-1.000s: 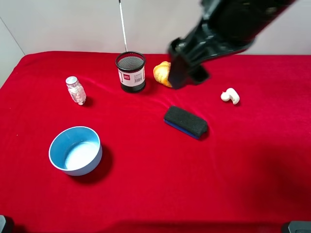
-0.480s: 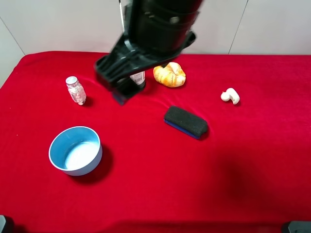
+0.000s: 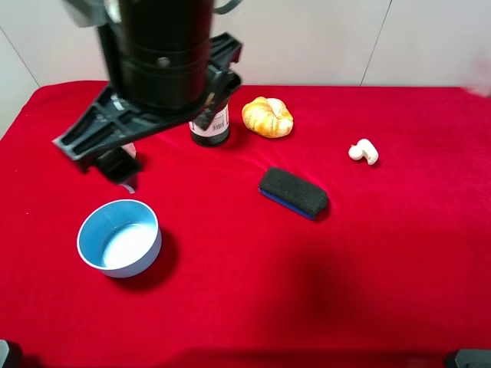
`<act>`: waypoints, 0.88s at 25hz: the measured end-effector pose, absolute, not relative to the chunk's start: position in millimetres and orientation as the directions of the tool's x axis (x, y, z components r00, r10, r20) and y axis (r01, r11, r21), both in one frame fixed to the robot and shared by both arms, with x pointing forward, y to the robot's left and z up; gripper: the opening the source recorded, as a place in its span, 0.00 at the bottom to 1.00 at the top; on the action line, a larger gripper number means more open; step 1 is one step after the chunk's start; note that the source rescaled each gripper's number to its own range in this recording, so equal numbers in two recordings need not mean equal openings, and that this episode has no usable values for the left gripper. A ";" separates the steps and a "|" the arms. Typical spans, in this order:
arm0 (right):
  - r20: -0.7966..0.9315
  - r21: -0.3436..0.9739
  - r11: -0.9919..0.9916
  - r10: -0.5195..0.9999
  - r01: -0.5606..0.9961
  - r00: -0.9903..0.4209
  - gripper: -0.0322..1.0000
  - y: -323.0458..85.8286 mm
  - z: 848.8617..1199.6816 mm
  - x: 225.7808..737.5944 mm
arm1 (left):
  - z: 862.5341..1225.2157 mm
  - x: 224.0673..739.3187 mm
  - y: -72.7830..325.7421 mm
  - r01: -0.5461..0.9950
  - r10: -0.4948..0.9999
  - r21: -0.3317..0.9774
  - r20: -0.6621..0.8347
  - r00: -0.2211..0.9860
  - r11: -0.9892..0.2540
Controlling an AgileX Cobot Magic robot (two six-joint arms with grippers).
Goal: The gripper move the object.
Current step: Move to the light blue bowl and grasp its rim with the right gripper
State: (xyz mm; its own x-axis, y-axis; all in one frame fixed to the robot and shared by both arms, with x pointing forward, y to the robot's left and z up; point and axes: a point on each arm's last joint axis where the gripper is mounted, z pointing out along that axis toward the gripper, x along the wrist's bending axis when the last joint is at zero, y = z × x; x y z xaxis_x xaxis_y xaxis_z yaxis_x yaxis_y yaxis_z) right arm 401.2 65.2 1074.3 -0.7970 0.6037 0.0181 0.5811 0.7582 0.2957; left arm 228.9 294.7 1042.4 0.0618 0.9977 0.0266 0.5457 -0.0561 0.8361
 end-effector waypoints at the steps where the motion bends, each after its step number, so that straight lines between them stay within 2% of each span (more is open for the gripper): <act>1: 0.028 0.290 0.758 0.603 0.584 -0.797 1.00 69.3 1072.5 401.4 | 1042.4 228.9 294.7 0.546 0.998 0.836 0.027 0.062 -0.056; 14: 0.111 0.255 0.744 0.612 0.618 -0.783 1.00 114.4 1040.9 412.8 | 1042.4 228.9 294.7 0.546 0.998 0.836 0.027 0.062 -0.056; 22: 0.118 0.211 0.745 0.623 0.633 -0.773 1.00 128.6 1014.0 417.4 | 1042.4 228.9 294.7 0.546 0.998 0.836 0.027 0.062 -0.056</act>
